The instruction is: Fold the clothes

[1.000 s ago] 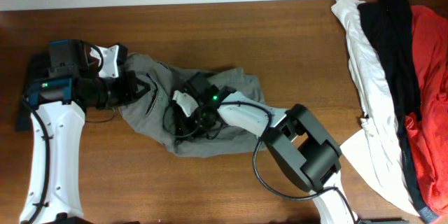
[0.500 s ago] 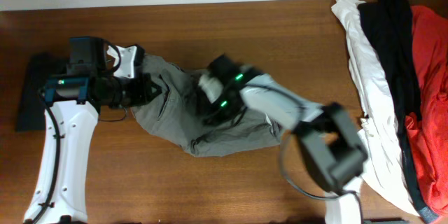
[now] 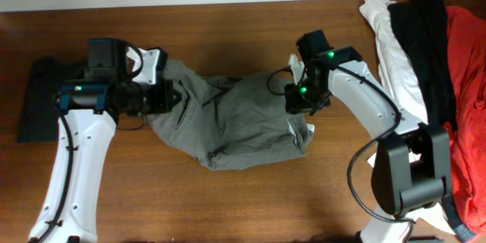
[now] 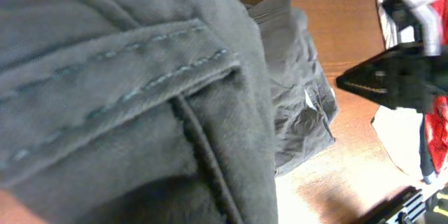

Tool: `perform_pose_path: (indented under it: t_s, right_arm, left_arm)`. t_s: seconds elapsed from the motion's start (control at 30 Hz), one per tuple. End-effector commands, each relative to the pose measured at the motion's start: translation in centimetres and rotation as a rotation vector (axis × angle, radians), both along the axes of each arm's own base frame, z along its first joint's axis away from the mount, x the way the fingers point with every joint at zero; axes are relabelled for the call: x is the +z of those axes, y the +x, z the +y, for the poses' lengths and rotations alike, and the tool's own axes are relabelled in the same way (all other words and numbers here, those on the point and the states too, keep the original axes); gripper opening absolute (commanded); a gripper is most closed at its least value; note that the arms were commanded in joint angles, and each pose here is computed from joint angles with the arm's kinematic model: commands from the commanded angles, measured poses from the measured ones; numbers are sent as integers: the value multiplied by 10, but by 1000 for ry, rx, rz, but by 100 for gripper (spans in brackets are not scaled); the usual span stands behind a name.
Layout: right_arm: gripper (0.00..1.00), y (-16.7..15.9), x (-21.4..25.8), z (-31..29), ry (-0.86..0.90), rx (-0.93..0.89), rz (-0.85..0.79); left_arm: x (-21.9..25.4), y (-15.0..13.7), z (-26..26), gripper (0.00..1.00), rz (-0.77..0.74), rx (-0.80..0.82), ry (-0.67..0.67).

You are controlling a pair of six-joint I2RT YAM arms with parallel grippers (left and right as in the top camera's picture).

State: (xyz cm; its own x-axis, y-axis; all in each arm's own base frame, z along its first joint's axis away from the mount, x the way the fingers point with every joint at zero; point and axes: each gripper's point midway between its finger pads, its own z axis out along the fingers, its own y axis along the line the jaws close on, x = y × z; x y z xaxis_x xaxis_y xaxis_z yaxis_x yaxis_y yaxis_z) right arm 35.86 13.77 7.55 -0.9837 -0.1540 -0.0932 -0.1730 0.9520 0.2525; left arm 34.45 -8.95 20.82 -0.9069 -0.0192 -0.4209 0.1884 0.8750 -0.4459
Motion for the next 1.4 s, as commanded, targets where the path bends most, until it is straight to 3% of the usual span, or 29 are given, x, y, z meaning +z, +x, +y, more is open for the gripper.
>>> perform_pose_path:
  t_s: [0.0,0.37,0.87,1.37]
  right_arm:
    - [34,-10,-35,-15,-50,-16,58]
    - [34,-36,-85,-12,-14,-13,112]
    - [34,-49,-93,33,4,50,84]
    - [34,-57,-93,49,2,61,92]
  left_arm:
    - [23,3,-20,0,-86,-54,-16]
    - [26,10,-76,0,-138,-149,-53]
    - [18,-1,-163,1,-144,-287,-128]
    - [-22,-15,-195,19,-53,-363,-86]
